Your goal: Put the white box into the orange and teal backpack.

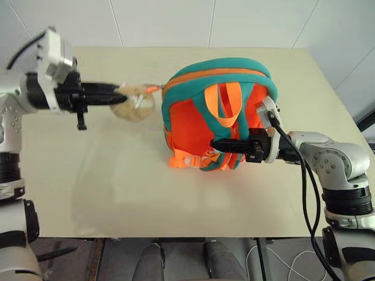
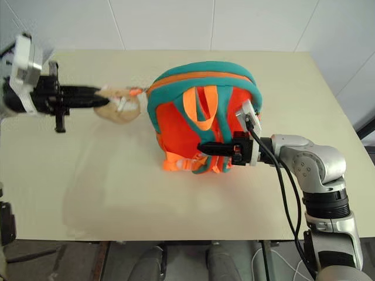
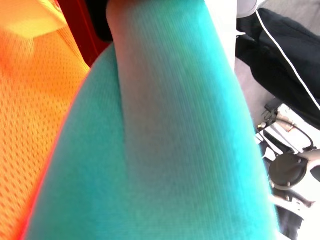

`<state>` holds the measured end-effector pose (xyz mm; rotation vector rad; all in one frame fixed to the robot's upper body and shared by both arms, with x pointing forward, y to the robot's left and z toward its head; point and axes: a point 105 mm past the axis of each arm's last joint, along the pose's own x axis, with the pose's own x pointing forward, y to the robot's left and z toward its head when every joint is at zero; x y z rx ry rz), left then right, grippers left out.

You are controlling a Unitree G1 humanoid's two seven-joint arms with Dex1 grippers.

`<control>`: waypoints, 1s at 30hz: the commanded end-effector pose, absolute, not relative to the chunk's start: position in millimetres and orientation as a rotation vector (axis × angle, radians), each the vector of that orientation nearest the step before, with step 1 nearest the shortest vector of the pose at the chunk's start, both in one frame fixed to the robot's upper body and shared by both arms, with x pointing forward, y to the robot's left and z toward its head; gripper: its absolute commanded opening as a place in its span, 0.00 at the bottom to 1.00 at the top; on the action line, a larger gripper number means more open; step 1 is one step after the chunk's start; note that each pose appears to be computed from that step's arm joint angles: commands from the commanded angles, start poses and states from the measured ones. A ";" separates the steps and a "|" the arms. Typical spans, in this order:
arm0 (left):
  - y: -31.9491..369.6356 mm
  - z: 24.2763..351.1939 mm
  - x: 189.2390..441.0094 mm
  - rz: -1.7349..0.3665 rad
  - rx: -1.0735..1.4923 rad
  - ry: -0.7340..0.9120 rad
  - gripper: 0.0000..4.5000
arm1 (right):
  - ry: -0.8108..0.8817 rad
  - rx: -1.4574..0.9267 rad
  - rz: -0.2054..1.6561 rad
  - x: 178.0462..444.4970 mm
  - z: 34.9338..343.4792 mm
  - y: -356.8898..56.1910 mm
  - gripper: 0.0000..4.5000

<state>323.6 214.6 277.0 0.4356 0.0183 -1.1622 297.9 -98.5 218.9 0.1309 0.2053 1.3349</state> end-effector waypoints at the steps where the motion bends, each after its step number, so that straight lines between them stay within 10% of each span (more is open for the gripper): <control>1: 226.1 244.1 333.0 -1.118 0.432 0.066 0.01 | 0.152 0.144 1.319 292.7 229.9 -102.7 0.00; 6: 172.0 185.6 357.8 -1.161 0.420 0.023 0.01 | 0.139 0.193 1.293 290.5 227.7 -99.6 0.00; 18: 125.7 173.6 349.3 -1.276 0.402 -0.026 0.01 | 0.097 0.193 1.199 297.3 223.4 -98.8 0.00; 30: 173.2 221.7 304.4 -1.122 0.470 -0.056 0.76 | -0.084 -0.166 1.041 273.4 233.6 -145.0 0.85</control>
